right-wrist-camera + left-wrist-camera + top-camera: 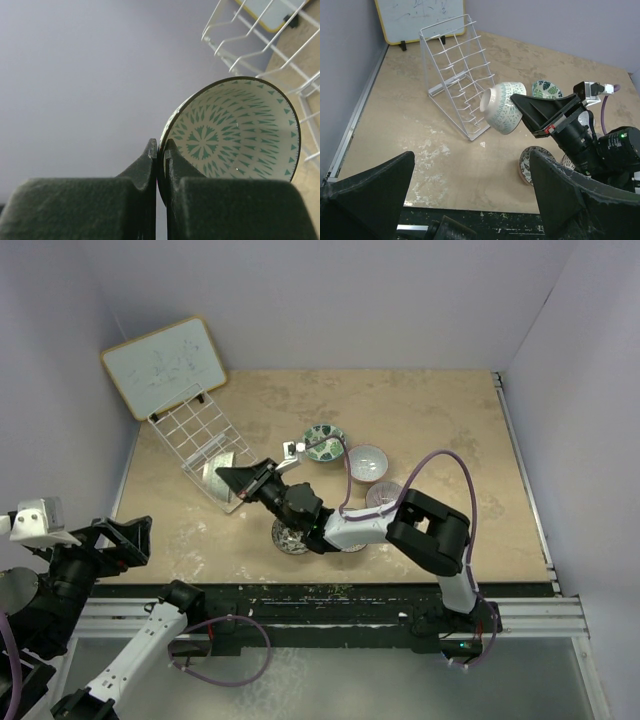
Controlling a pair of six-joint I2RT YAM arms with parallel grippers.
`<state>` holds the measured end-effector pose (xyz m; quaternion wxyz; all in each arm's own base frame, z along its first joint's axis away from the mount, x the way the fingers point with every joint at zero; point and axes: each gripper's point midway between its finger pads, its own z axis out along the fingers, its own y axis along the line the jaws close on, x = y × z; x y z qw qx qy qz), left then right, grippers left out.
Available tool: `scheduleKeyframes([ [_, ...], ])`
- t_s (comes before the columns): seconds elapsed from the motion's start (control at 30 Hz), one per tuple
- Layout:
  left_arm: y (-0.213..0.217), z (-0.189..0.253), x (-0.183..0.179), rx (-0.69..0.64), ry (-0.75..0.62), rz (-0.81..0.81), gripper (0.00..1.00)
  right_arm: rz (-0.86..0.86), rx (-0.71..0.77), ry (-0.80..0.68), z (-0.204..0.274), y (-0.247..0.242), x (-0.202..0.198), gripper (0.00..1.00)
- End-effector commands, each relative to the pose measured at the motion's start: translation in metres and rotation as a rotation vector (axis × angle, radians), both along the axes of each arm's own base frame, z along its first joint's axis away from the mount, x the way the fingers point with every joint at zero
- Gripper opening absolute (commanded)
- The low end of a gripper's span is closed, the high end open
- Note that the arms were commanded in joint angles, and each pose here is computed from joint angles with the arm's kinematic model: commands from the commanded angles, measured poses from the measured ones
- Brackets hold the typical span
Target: Load the bowls into the dish rack
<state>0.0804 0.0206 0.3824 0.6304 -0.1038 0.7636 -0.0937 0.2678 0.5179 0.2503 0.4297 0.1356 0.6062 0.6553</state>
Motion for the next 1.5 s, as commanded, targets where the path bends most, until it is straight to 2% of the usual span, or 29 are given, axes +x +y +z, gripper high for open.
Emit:
scheduleKeyframes([
  [0.0,-0.001,0.007,-0.007,-0.027,-0.030,-0.011,0.99,0.020,0.116,-0.048,0.057,-0.010,-0.028,0.00],
  [0.13,-0.004,0.006,-0.009,-0.041,-0.032,-0.029,0.99,0.034,0.178,-0.063,0.067,-0.012,-0.033,0.00],
  [0.3,-0.002,0.007,-0.014,-0.030,-0.025,-0.034,0.99,0.035,0.146,-0.087,0.080,0.002,-0.044,0.00],
  [0.53,0.003,0.007,-0.020,-0.029,-0.024,-0.020,0.99,0.091,0.029,0.013,0.035,0.023,-0.046,0.00],
  [0.7,0.003,0.005,-0.018,-0.021,-0.016,-0.014,0.99,0.033,0.015,0.004,0.037,0.014,-0.029,0.00],
  [1.0,0.002,0.012,-0.013,-0.005,-0.022,-0.018,0.99,0.018,0.000,0.069,0.009,0.000,0.039,0.00],
  [1.47,-0.005,0.003,0.004,0.008,0.002,-0.018,0.99,0.125,-0.025,0.077,-0.023,0.008,0.048,0.00],
])
